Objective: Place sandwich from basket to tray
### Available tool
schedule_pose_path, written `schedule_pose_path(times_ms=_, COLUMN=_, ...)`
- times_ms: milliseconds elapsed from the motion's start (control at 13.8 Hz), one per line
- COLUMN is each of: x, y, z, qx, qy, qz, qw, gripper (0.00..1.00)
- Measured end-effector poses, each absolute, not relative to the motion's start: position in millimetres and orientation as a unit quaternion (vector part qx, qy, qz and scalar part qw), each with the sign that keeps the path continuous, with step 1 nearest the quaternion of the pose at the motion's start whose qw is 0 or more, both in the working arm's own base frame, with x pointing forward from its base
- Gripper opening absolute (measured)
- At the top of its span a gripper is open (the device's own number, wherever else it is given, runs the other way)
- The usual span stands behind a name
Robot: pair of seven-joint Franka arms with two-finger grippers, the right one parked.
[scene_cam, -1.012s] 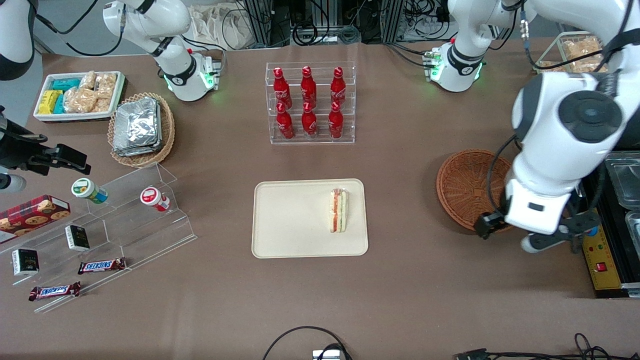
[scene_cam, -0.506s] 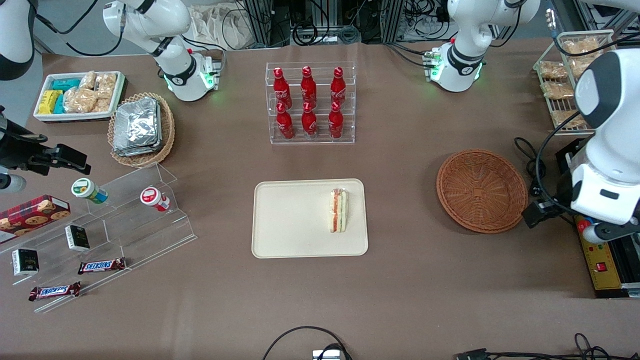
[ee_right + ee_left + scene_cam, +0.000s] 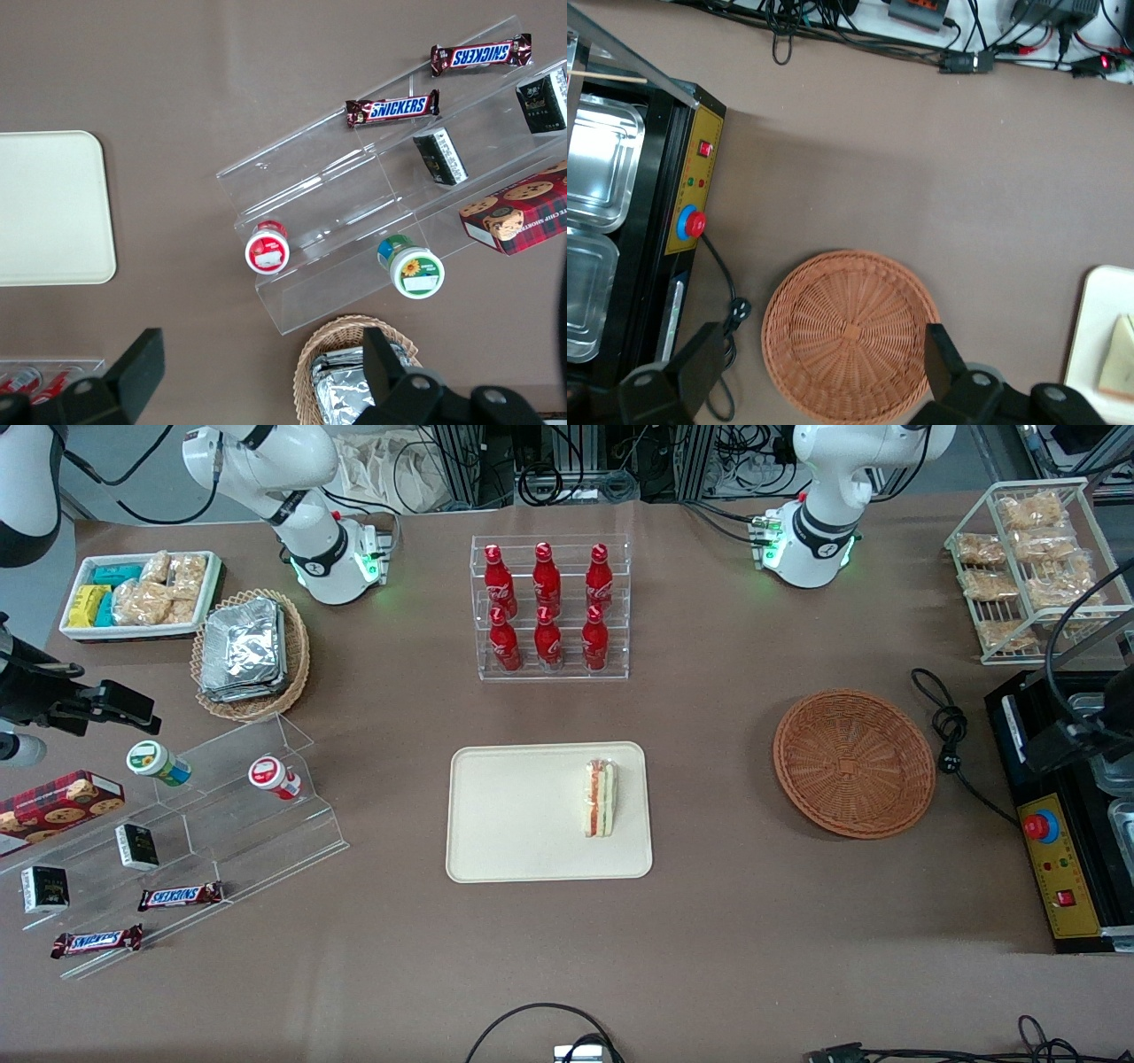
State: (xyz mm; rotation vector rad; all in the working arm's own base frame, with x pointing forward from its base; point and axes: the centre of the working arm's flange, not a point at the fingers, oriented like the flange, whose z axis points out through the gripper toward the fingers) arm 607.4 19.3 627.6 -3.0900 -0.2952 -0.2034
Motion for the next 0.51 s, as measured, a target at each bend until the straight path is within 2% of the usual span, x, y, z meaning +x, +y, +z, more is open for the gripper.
schedule_pose_path(times_ms=289, x=574.7, y=7.5, z=659.7, qx=-0.996, qy=-0.072, qz=-0.057, qw=-0.007, gripper=1.0)
schedule_pose_path(times_ms=506, x=558.8, y=-5.9, z=663.2, qx=-0.997, qy=-0.056, qz=-0.048, qw=-0.009, gripper=1.0)
